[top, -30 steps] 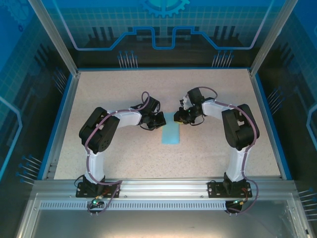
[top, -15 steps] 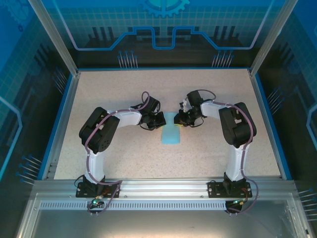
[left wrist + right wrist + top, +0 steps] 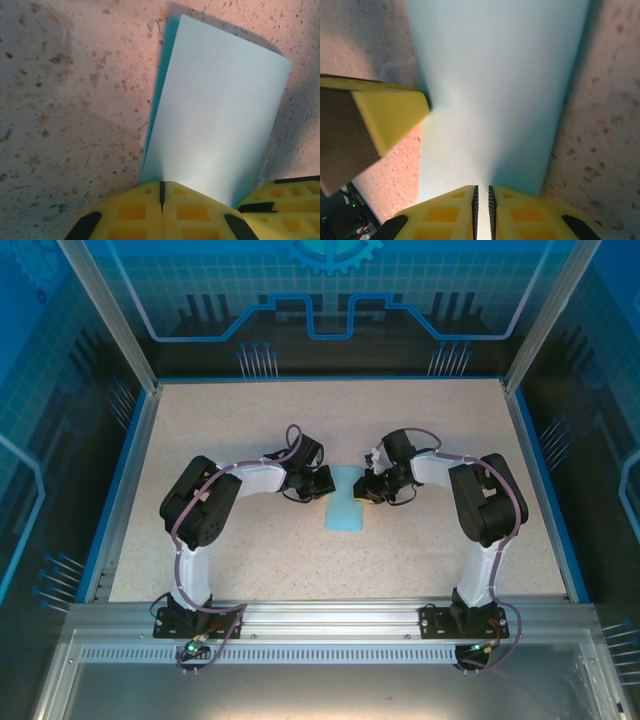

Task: Fold a paper plane with a square sheet of paper (pick it up from the middle)

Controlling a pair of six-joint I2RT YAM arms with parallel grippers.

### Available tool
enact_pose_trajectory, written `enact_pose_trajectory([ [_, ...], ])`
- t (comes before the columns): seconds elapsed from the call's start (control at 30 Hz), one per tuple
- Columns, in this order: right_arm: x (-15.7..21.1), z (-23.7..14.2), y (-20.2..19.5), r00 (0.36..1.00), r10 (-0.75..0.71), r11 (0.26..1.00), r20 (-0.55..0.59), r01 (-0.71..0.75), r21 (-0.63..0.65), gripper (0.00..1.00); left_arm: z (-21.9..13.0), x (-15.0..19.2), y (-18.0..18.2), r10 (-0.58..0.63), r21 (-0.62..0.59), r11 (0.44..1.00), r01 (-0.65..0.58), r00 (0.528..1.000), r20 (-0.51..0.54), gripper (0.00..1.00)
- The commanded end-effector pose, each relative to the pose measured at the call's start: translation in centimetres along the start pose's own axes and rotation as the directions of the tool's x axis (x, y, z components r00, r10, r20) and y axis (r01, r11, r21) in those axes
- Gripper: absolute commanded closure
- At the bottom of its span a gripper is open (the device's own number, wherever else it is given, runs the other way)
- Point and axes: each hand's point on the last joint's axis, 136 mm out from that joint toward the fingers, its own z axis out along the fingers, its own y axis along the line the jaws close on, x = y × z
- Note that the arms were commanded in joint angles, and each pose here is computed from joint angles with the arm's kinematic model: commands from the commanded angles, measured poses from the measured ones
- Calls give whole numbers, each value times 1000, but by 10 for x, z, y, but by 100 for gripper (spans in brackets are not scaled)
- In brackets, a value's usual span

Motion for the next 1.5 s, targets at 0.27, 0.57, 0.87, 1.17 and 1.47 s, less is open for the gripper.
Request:
enact_pose_trajectory([
  [0.27, 19, 2, -2, 998, -14, 1000, -63, 15, 25, 84, 12, 20, 28, -55, -118, 992, 47, 996, -72, 100],
  [0.57, 39, 8, 2, 995, -11, 1000, -100, 12, 8, 84, 11, 19, 24, -48, -116, 992, 39, 996, -70, 100],
  [0.87, 53, 10, -8, 994, 15, 1000, -112, -13, 26, 85, 9, 16, 17, -36, -103, 994, 29, 997, -65, 100],
  [1.17, 78, 11, -4, 988, 8, 1000, -154, -8, -2, 85, 8, 13, 13, -27, -101, 995, 21, 998, -60, 100],
  [1.47, 71, 0, 4, 995, -13, 1000, -100, 14, 6, 85, 4, 9, 3, -18, -83, 996, 13, 998, -55, 100],
])
